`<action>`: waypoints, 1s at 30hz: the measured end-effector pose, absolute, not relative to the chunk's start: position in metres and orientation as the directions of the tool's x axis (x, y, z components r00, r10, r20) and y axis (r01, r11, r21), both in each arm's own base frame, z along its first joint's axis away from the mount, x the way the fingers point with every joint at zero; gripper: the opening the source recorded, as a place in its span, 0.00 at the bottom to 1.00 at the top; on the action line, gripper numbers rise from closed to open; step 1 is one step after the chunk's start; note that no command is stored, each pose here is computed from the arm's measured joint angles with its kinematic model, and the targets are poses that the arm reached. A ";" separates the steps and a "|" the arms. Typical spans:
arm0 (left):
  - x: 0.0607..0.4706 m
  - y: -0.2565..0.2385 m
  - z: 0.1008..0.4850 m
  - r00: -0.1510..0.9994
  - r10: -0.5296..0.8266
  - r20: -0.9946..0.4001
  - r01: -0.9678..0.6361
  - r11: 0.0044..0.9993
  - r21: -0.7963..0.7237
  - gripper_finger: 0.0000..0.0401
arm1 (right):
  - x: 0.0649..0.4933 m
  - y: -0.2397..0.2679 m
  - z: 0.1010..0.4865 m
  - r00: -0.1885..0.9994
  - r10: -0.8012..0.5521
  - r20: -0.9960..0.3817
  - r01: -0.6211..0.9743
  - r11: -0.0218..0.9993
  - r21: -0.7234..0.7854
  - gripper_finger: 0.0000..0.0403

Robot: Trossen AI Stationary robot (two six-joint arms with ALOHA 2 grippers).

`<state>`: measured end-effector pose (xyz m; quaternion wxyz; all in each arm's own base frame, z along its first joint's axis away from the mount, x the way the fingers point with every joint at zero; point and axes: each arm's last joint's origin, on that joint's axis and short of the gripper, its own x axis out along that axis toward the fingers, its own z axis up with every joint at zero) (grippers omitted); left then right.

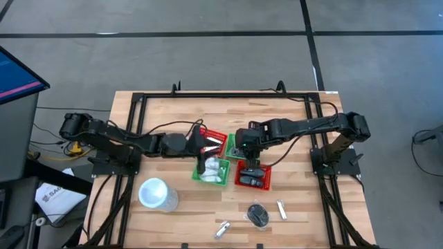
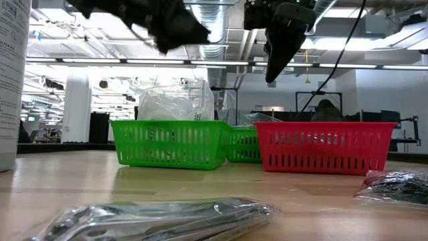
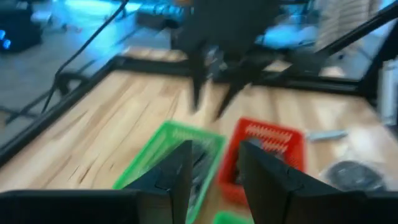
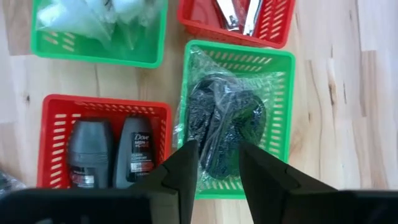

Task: Pick & Place Travel size toiletries
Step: Put the silver nail cutter into the top left red bin

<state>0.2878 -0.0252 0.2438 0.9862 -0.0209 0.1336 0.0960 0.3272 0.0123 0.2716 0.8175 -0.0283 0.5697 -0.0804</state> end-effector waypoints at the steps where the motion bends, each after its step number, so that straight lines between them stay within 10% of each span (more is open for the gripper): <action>1: 0.289 -0.032 0.249 0.952 0.170 -0.253 -0.177 0.984 -0.006 0.29 | 0.327 0.011 0.272 0.339 -0.165 -0.926 0.098 0.985 -0.140 0.27; 30: 0.326 -0.145 0.312 0.974 -0.091 -0.206 0.107 0.992 0.066 0.24 | 0.329 -0.045 0.273 0.348 -0.225 -0.910 0.133 0.973 -0.190 0.27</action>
